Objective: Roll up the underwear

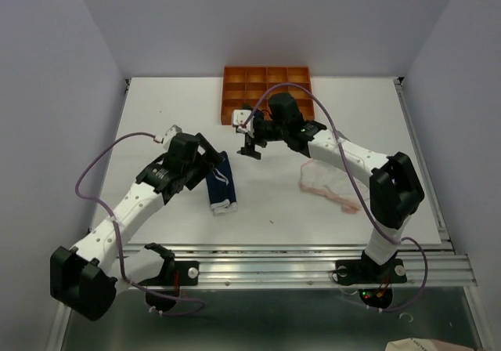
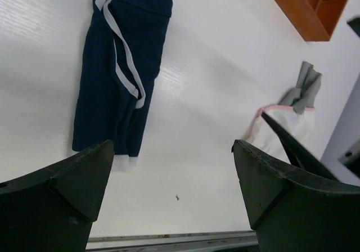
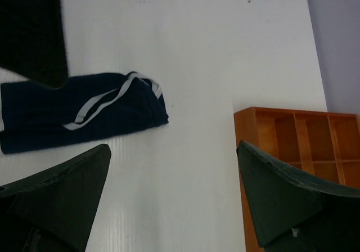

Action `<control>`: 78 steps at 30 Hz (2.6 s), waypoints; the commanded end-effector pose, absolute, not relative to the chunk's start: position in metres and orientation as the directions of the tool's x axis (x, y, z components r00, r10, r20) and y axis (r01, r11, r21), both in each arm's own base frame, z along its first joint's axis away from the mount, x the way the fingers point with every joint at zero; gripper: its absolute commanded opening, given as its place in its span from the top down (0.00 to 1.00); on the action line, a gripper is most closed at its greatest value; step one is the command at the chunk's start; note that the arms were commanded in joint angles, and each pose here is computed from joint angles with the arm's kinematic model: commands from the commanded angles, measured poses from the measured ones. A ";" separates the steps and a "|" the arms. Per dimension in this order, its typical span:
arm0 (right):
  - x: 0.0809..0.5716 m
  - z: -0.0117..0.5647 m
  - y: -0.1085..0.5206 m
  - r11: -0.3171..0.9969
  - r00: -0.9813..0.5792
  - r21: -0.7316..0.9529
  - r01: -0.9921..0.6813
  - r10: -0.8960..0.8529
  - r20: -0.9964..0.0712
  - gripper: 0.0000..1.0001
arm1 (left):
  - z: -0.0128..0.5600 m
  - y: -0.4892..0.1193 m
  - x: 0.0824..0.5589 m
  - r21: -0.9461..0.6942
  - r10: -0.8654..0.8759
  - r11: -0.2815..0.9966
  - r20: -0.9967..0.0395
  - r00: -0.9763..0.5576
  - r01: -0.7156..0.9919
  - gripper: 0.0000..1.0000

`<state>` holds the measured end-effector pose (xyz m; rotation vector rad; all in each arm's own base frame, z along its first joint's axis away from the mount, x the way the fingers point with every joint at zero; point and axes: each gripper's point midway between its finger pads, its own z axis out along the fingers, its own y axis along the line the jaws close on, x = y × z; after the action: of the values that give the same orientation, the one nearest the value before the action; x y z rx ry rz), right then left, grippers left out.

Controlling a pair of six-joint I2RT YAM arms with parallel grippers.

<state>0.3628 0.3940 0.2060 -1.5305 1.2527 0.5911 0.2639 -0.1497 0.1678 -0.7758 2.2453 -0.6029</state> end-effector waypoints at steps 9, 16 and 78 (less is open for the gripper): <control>0.292 0.132 0.352 -0.248 0.510 -0.466 -0.849 -0.612 -0.604 0.00 | 0.148 -0.139 0.331 -0.524 -0.601 0.779 -0.469 -0.647 -0.343 0.07; 0.240 0.123 0.395 -0.370 0.591 -0.462 -0.806 -0.499 -0.634 0.00 | 0.111 -0.150 0.336 -0.484 -0.520 0.820 -0.407 -0.751 -0.305 0.57; 0.197 0.014 0.429 -0.542 0.681 -0.424 -0.725 -0.477 -0.555 0.55 | 0.010 -0.149 0.296 -0.341 -0.459 0.863 -0.218 -0.861 -0.373 1.00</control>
<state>0.2002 0.4355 0.0341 -2.2109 0.8652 0.5137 0.3114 -0.1542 0.0204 -0.6353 2.7008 -0.4694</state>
